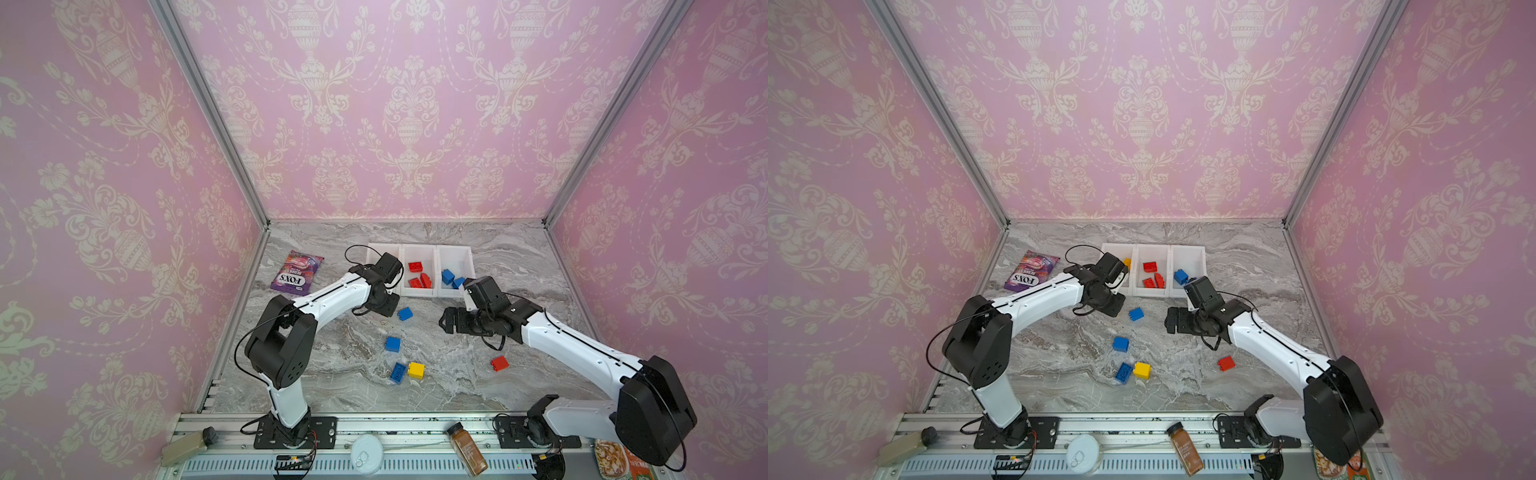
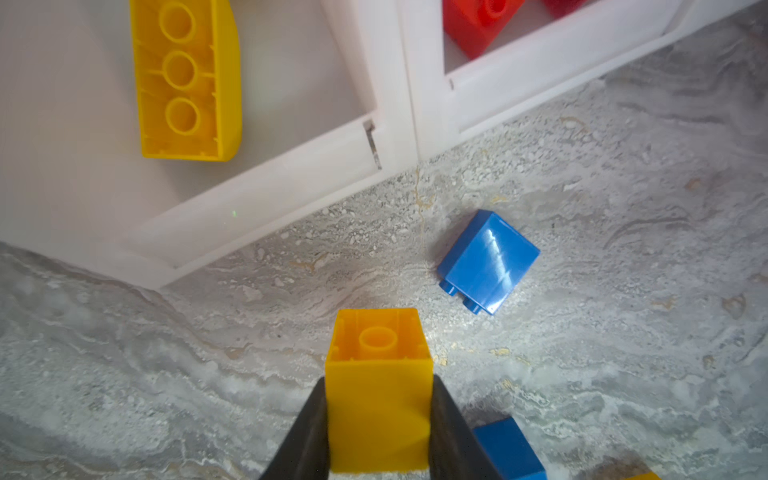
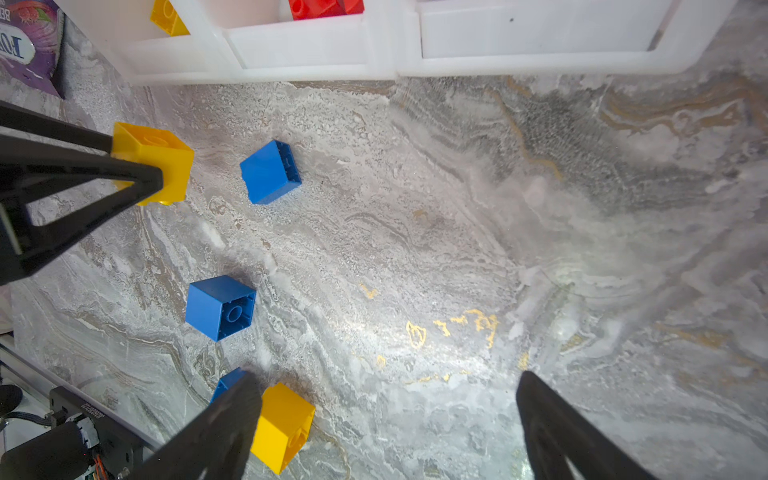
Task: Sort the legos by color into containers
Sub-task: 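Close the left gripper on the yellow brick and lift it, then drop the yellow brick in the nearest compartment while the right gripper nears a red brick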
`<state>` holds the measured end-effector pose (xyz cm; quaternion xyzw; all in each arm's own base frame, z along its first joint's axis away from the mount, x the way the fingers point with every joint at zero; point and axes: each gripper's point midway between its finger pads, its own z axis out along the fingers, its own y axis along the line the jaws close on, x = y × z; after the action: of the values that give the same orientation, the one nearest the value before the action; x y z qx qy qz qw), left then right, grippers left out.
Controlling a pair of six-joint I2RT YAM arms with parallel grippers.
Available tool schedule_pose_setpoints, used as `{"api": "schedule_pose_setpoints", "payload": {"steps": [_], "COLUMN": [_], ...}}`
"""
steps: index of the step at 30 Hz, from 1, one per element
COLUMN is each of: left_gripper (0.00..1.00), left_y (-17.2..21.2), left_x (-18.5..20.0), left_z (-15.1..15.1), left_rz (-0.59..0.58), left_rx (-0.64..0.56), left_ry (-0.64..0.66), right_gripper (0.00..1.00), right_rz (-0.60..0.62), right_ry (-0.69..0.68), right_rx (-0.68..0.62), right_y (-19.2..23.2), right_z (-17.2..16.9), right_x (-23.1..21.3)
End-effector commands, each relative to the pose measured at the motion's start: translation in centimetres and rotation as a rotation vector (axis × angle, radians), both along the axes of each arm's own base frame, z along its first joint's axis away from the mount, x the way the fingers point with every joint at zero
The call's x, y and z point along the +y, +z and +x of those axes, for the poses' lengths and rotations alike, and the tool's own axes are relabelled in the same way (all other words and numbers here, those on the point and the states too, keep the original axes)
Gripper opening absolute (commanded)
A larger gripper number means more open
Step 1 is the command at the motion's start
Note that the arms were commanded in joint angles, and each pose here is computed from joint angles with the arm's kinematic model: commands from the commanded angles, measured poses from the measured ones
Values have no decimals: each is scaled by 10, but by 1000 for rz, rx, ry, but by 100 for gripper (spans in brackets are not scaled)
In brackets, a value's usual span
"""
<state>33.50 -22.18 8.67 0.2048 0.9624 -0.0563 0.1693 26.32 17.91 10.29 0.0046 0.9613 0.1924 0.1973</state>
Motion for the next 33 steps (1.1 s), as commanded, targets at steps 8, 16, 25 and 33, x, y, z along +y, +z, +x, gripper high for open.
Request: {"api": "schedule_pose_setpoints", "payload": {"steps": [8, 16, 25, 33], "left_gripper": [20, 18, 21, 39], "left_y": [74, 62, 40, 34], "left_x": [-1, 13, 32, 35], "left_z": [73, 126, 161, 163], "left_rz": [67, 128, 175, 189], "left_rx": [-287, -313, -316, -320], "left_ry": [-3, 32, 85, 95], "right_gripper": [97, 97, 97, 97], "right_rz": [33, 40, 41, 26], "right_ry": [-10, -18, -18, -24], "right_rx": [-20, -39, -43, -37], "right_y": [10, 18, 18, 16], "right_z": [0, -2, -3, -5], "right_x": [0, -2, -3, -6]}}
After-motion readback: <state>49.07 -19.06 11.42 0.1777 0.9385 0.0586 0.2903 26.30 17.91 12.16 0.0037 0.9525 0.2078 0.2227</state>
